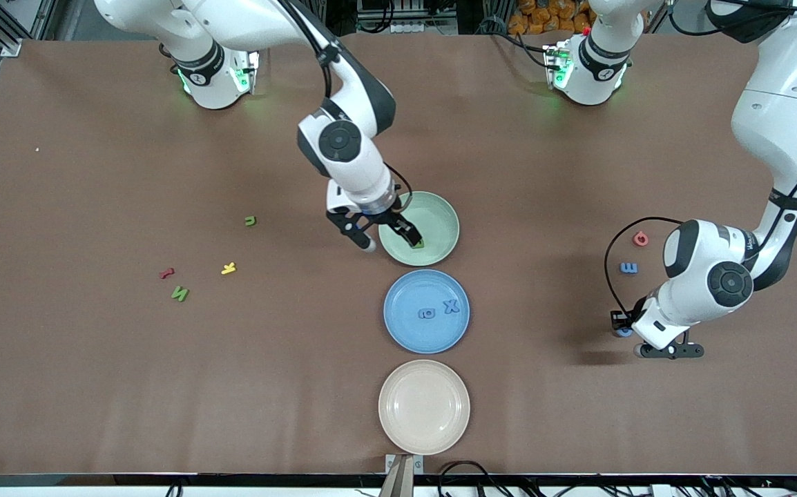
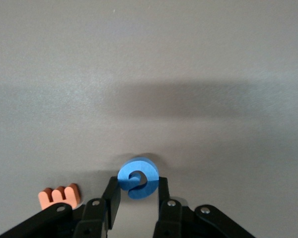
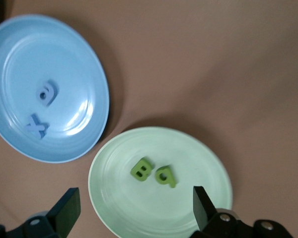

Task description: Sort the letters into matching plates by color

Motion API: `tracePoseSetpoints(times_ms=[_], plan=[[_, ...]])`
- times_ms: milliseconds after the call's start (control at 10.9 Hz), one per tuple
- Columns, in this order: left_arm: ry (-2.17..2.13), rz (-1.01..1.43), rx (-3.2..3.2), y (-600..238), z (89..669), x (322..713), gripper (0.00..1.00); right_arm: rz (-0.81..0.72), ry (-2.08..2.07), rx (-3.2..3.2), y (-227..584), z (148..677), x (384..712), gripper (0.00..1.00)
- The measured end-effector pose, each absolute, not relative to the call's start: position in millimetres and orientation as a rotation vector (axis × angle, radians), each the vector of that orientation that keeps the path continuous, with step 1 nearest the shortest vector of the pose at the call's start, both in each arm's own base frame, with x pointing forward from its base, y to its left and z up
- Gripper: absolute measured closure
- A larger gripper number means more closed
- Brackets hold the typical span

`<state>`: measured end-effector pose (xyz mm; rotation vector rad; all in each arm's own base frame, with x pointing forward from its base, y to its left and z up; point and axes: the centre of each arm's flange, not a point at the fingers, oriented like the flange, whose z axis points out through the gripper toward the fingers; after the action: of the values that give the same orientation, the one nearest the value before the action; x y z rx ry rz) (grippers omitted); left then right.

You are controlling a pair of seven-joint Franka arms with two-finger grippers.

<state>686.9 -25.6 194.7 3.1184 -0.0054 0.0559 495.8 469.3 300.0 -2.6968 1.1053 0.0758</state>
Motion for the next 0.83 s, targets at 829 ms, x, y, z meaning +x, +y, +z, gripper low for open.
tracePoseSetpoints(times_ms=[829], plan=[[0.318, 0.073, 3.049, -170.1, 214.2, 673.3, 0.65, 0.267, 1.146, -2.831, 242.3, 361.9, 556.6, 0.0]])
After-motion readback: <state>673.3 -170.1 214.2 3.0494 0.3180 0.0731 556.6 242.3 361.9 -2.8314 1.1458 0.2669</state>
